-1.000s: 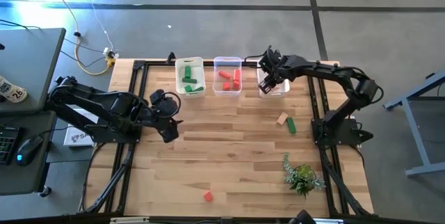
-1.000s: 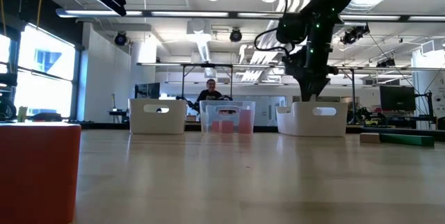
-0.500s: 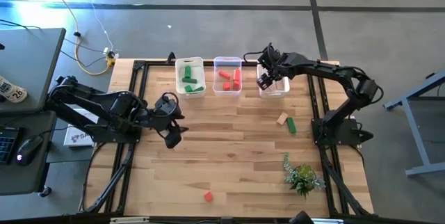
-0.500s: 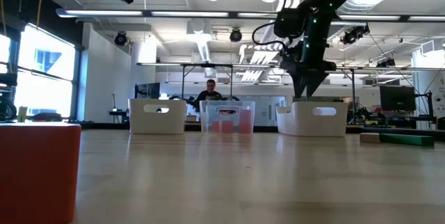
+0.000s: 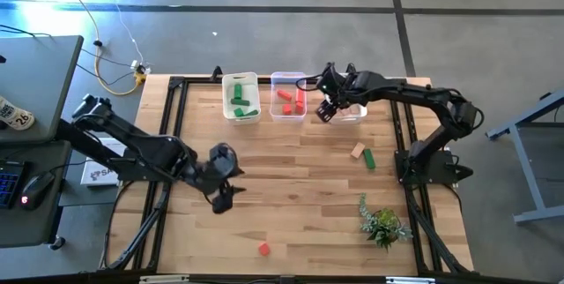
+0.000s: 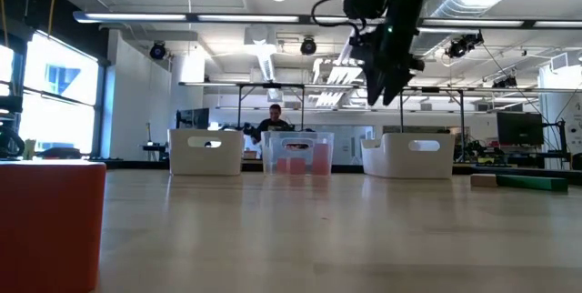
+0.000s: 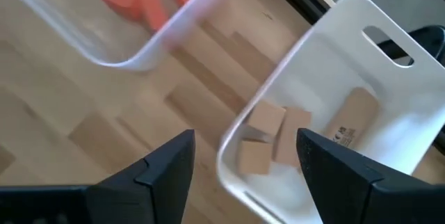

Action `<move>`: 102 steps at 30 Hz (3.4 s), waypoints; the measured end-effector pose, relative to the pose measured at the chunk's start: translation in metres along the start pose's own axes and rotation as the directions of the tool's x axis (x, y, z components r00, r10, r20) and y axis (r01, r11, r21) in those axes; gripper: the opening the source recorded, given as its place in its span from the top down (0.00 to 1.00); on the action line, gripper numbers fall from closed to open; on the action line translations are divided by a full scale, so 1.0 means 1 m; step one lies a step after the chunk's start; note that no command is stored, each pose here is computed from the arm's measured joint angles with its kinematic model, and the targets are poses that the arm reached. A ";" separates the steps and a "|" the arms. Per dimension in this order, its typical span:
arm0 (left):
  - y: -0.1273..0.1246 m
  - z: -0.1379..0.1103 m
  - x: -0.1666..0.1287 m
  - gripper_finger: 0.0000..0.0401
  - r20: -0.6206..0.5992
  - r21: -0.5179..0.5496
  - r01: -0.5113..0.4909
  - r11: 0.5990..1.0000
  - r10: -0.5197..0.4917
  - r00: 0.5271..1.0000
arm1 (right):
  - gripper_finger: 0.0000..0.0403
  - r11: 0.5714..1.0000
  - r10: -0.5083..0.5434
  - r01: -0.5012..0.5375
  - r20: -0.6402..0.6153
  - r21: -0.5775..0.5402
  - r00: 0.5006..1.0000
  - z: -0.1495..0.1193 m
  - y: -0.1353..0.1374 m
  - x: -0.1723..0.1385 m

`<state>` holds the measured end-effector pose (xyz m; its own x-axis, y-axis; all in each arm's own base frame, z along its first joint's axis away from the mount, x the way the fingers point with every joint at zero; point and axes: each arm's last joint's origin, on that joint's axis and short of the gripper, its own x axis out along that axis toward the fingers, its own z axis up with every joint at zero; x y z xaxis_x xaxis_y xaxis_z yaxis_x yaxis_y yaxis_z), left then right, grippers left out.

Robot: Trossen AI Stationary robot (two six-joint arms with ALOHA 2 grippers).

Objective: Sort & place blocks by color
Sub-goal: Put the orange block into the transparent bin

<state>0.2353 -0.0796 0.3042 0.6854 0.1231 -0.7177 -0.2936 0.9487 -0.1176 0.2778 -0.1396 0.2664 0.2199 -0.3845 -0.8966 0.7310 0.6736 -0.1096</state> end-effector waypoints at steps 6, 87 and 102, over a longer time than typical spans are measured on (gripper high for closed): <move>-0.014 -0.009 0.015 0.41 -0.050 0.149 0.003 0.989 0.004 0.999 | 0.41 0.999 0.032 -0.031 0.043 -0.019 0.999 0.003 0.019 -0.017; -0.052 -0.017 0.013 0.41 -0.066 0.380 0.306 0.873 -0.304 0.950 | 0.41 0.842 0.253 -0.381 0.344 0.383 0.904 -0.121 0.182 -0.109; -0.055 -0.044 0.009 0.41 -0.082 0.186 0.134 0.973 -0.120 0.989 | 0.41 0.827 0.260 -0.398 0.359 0.397 0.896 -0.129 0.187 -0.113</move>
<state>0.2278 -0.1436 0.2739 0.6590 -0.0161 -0.7520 -0.0705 0.9940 -0.0831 0.3063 0.1114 0.2915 0.6189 -0.3967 -0.6779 0.7731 0.4599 0.4368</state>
